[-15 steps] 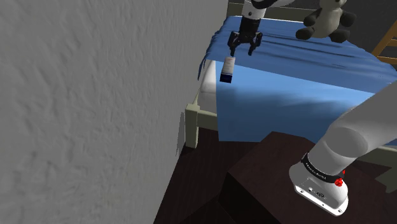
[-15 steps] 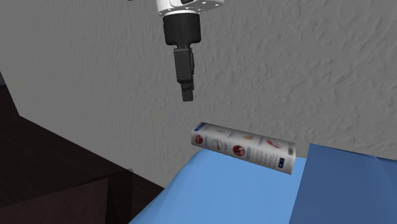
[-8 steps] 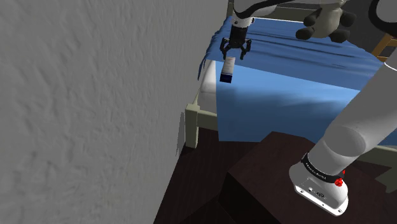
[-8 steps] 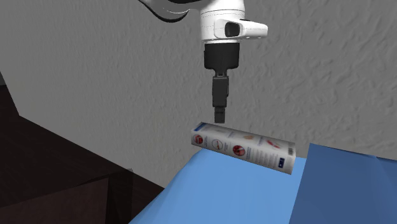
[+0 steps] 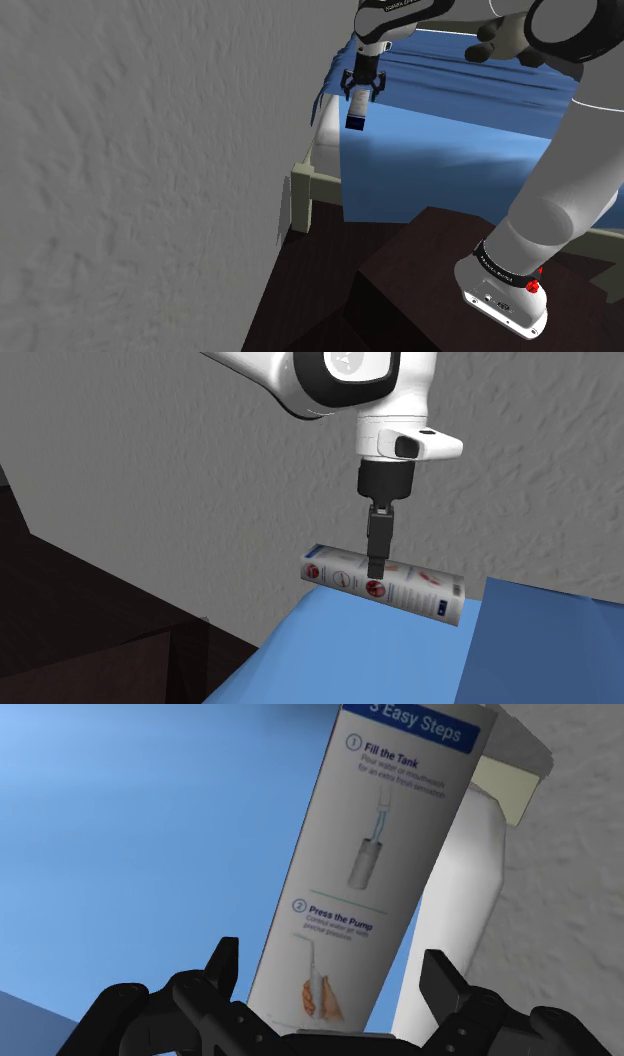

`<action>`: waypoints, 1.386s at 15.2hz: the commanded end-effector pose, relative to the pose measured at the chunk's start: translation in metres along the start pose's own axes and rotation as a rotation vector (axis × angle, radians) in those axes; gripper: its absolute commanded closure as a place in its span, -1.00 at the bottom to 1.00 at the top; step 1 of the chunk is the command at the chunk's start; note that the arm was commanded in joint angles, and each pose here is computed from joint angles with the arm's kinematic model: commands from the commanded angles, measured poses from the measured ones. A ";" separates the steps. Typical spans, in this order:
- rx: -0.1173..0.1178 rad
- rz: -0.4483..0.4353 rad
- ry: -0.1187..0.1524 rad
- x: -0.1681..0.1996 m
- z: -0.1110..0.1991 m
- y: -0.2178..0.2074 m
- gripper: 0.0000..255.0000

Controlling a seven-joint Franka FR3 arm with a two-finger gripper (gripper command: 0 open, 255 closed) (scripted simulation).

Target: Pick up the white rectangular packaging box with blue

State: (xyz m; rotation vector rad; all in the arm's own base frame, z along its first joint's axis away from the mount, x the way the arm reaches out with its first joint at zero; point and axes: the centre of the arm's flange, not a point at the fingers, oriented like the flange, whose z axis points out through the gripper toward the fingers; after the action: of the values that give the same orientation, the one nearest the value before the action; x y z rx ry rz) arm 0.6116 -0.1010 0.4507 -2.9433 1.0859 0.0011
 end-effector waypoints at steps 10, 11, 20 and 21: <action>0.000 0.001 0.000 0.000 0.024 0.000 1.00; 0.000 0.001 0.000 0.000 0.024 0.000 1.00; 0.000 0.001 0.000 0.000 -0.002 0.001 1.00; 0.000 0.001 0.000 0.000 -0.007 0.001 1.00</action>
State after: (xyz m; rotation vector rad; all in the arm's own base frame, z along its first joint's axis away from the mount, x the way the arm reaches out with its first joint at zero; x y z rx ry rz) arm 0.6111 -0.1024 0.4523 -2.9426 1.0875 0.0017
